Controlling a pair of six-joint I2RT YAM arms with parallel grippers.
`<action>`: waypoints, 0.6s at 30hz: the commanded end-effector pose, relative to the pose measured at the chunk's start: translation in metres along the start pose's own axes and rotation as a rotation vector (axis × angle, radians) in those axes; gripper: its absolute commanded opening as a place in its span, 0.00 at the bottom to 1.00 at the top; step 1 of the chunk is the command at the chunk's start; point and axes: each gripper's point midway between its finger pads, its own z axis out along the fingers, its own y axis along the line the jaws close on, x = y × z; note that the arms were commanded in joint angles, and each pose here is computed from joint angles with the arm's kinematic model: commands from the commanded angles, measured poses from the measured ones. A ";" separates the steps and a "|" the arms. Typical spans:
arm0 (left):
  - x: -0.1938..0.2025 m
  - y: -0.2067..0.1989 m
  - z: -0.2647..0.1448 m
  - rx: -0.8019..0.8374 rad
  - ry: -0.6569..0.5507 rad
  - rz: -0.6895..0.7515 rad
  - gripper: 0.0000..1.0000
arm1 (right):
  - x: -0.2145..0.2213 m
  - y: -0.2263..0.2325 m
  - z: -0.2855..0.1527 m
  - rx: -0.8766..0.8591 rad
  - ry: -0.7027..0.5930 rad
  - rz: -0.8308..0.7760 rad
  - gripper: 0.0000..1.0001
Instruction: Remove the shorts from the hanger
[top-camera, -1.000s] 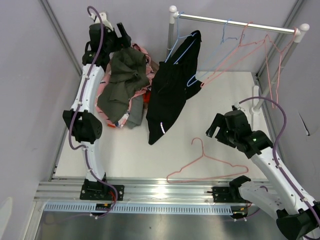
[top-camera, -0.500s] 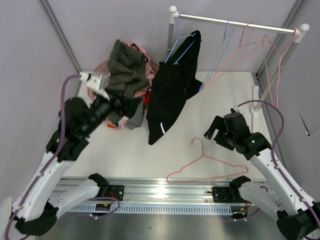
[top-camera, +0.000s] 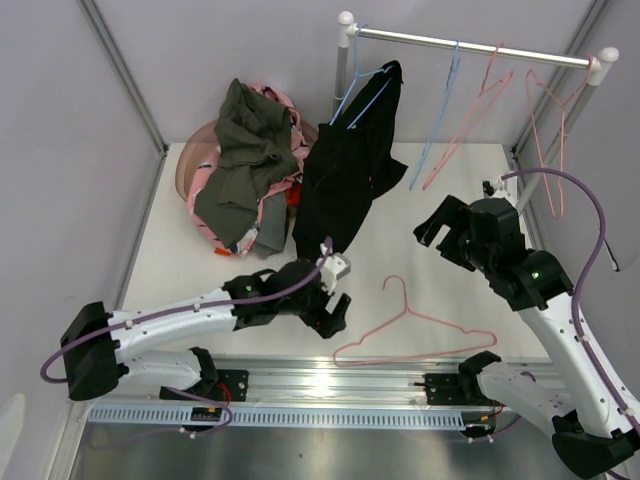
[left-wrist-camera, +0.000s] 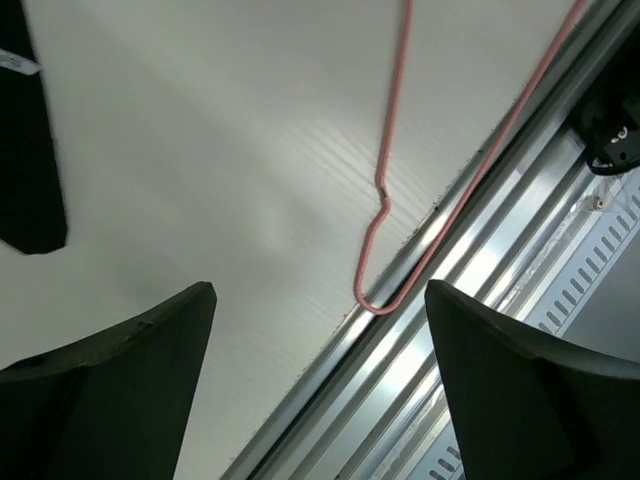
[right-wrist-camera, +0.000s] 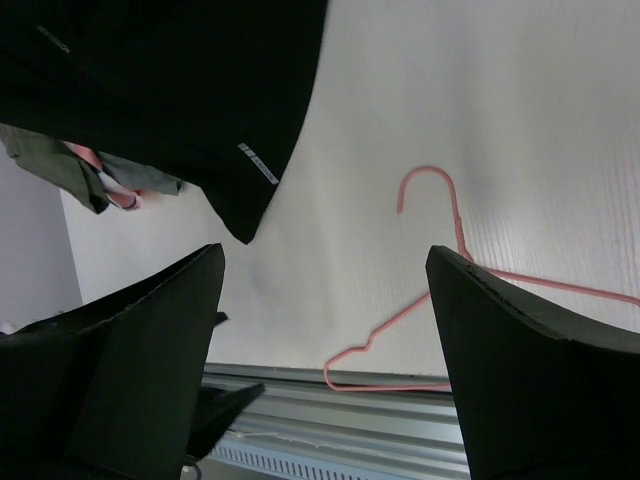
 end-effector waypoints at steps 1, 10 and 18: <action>-0.021 -0.022 0.014 -0.011 -0.093 0.017 0.92 | -0.016 0.004 -0.011 0.002 -0.043 -0.017 0.89; 0.028 -0.045 0.079 0.032 0.030 0.108 0.92 | -0.018 -0.007 -0.026 0.012 -0.051 -0.024 0.89; 0.055 -0.051 0.114 0.033 0.088 0.137 0.92 | -0.014 -0.013 -0.033 -0.004 -0.048 -0.008 0.89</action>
